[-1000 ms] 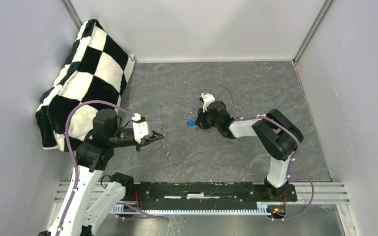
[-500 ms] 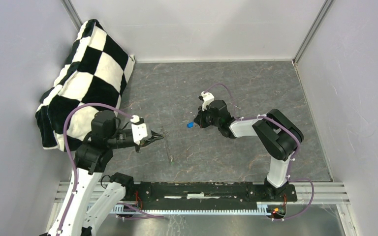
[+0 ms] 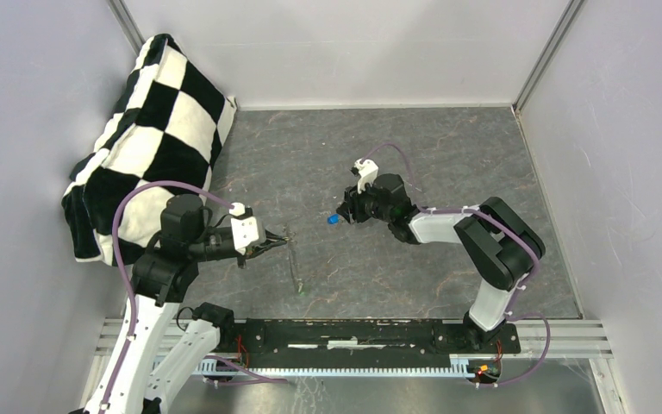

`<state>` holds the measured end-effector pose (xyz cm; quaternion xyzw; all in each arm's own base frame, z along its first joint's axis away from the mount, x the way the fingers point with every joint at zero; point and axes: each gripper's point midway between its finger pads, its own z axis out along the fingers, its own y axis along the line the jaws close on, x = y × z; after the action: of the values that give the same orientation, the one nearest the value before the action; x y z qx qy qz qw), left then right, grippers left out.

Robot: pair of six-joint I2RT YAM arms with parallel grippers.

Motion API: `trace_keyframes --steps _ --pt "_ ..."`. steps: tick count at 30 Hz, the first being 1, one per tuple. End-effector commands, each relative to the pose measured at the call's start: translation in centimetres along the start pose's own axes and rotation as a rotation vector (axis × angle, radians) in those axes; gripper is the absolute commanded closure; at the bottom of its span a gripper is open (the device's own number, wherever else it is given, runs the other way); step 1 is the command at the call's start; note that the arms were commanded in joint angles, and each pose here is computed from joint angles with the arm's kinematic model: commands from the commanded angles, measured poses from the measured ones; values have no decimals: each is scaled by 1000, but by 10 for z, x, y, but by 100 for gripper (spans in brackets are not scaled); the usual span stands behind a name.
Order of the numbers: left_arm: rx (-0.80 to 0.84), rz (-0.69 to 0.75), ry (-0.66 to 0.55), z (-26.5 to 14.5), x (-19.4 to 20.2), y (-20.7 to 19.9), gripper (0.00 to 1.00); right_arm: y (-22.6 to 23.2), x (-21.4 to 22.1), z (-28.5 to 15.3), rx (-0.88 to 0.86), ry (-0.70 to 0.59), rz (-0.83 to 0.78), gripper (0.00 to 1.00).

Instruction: Put the keys on the keyring

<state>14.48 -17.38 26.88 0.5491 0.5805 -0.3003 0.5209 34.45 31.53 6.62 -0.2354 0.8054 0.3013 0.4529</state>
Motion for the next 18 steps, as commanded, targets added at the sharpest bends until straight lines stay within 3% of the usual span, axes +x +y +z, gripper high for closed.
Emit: trace_keyframes --steps 1,5,18 --pt "2 -3 -43 0 -13 0 98 -6 -3 13 -3 11 -35 46" --pt "0 -4 -44 0 -13 1 98 -11 4 25 -23 43 -58 45" --pt "-7 5 -48 1 -15 5 98 -12 20 24 -67 79 10 61"
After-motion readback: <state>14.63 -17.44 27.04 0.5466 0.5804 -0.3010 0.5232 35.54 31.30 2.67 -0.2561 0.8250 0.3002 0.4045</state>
